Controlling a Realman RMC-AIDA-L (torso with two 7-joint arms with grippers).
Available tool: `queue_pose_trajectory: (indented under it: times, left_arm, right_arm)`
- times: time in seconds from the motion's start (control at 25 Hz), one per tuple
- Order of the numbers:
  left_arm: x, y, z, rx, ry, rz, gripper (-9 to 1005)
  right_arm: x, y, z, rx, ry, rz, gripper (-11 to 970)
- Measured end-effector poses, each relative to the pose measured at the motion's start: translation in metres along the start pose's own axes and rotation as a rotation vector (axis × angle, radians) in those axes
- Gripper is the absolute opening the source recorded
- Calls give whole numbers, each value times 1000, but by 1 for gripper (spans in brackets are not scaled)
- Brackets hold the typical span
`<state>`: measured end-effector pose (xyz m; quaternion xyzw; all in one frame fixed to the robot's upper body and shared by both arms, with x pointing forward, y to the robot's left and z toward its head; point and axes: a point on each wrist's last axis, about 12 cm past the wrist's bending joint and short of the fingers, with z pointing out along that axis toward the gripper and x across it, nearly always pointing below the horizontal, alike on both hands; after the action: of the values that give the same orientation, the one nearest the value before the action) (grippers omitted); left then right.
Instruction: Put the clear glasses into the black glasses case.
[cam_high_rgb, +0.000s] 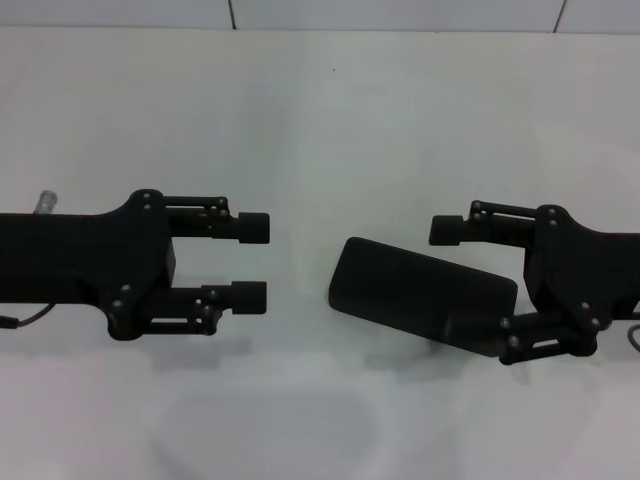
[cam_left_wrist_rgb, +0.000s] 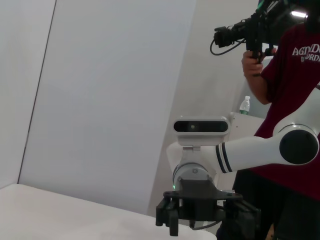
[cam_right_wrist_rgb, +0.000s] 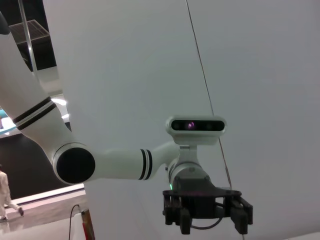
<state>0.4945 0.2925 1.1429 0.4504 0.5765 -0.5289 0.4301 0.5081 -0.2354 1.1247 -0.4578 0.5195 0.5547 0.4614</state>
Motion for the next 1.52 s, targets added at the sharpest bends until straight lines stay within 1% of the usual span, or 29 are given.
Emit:
queue_pose_trajectory:
  times: [0.28,0.52,0.88,1.52]
  left_arm:
    - [2,-1,2,-1,-6,-3,631]
    - [5,-1,3,-9,2,32,629]
    - [4,1,0,-31,0,40,625]
    - [6,2,2,-36,-21,27,625]
  right_arm:
    - [0,2,-2,9,-17,-10,856]
    - [-2,1,-3,24,-62,-29,856]
    - [-4,-1,-3,28,-59,-52,856]
    - [-1,-1,-2,30,-58,-49,856]
